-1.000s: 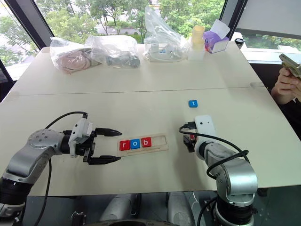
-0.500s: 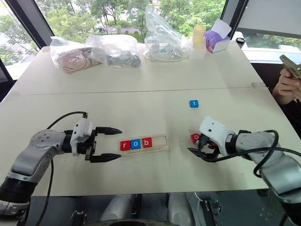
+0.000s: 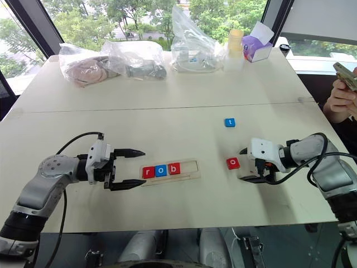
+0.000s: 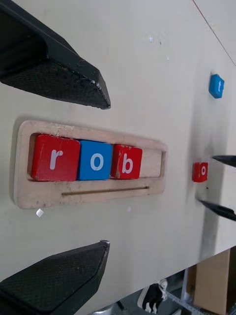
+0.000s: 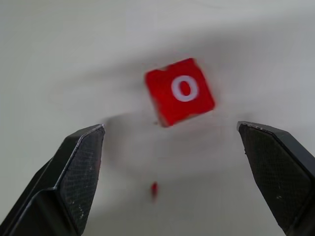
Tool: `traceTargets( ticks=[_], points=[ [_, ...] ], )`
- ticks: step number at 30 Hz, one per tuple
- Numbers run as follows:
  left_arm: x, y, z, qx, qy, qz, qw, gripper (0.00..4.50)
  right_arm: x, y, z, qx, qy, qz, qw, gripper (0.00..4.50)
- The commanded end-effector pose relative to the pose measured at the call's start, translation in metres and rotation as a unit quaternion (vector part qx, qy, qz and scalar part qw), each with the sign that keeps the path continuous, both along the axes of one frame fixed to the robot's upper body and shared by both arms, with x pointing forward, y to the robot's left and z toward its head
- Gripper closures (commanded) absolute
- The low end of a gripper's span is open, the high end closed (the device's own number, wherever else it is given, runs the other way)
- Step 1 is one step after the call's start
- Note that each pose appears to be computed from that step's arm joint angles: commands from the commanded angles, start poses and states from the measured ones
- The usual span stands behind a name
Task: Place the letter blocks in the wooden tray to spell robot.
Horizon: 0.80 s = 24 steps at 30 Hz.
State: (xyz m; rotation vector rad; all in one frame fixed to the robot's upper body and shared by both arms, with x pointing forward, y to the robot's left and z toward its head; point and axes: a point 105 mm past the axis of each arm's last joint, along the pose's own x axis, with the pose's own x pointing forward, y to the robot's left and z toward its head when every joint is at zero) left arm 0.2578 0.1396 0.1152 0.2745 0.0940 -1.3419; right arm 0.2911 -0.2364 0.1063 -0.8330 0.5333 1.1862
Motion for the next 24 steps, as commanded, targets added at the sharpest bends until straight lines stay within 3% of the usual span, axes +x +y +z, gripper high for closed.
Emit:
traceTargets(
  ticks=[1,13,16,21,24],
  points=[
    [-0.002,0.0,0.01,-0.002,-0.021,0.0,1.0,0.0,0.008,0.003,0.003,-0.003,-0.021,0.021,1.0,0.05],
    [-0.004,0.002,0.012,0.001,-0.018,0.006,1.0,0.0,0.011,0.016,0.0,0.017,-0.013,0.041,0.999,0.05],
    [-0.004,0.002,0.013,0.003,-0.018,0.006,1.0,0.0,0.012,0.019,-0.003,0.019,-0.009,0.045,0.999,0.87],
    [-0.004,0.003,0.013,0.004,-0.017,0.007,1.0,0.0,0.013,0.021,-0.003,0.022,-0.006,0.045,0.999,3.33],
    [-0.005,0.004,0.013,0.006,-0.016,0.008,1.0,0.0,0.015,0.029,0.005,0.025,-0.022,0.053,0.998,3.35]
  ],
)
